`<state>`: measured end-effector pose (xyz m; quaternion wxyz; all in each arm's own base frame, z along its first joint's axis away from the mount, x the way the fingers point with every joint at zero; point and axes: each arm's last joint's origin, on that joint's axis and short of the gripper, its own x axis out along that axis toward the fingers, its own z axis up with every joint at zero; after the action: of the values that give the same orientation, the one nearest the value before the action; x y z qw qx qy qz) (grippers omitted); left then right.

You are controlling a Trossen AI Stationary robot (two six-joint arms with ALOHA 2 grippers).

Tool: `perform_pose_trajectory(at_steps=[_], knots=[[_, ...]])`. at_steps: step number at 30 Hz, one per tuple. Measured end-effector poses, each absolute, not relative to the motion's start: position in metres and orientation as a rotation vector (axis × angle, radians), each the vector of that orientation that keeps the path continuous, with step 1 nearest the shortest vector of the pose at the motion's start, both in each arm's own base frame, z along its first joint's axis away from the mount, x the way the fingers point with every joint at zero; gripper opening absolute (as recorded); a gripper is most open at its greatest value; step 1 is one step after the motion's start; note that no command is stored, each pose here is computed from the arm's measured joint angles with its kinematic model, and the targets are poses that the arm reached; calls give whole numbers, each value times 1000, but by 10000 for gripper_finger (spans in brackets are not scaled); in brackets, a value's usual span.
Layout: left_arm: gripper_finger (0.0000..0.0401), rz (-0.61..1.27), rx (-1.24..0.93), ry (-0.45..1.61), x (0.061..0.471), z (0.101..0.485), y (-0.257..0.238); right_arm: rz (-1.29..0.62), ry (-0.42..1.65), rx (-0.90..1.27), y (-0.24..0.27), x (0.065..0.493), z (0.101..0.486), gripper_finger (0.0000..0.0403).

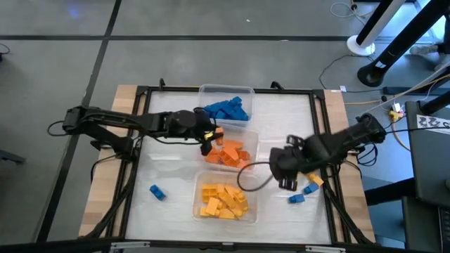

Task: Sort blocks
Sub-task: Put the orange game piece into the middle transparent bin

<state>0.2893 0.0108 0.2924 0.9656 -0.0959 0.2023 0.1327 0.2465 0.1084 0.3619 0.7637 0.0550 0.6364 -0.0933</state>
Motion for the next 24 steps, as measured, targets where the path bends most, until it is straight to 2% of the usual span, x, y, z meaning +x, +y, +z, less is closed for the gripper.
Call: perform_pose_trajectory(at_steps=[4, 11, 24], knots=[[141, 283, -183, 440, 296, 283, 15, -256, 1476, 205, 136, 231, 341, 200], [198, 278, -133, 453, 301, 278, 18, -73, 1502, 155, 183, 211, 302, 200], [205, 271, -117, 426, 302, 281, 17, -23, 1592, 154, 197, 191, 231, 200]])
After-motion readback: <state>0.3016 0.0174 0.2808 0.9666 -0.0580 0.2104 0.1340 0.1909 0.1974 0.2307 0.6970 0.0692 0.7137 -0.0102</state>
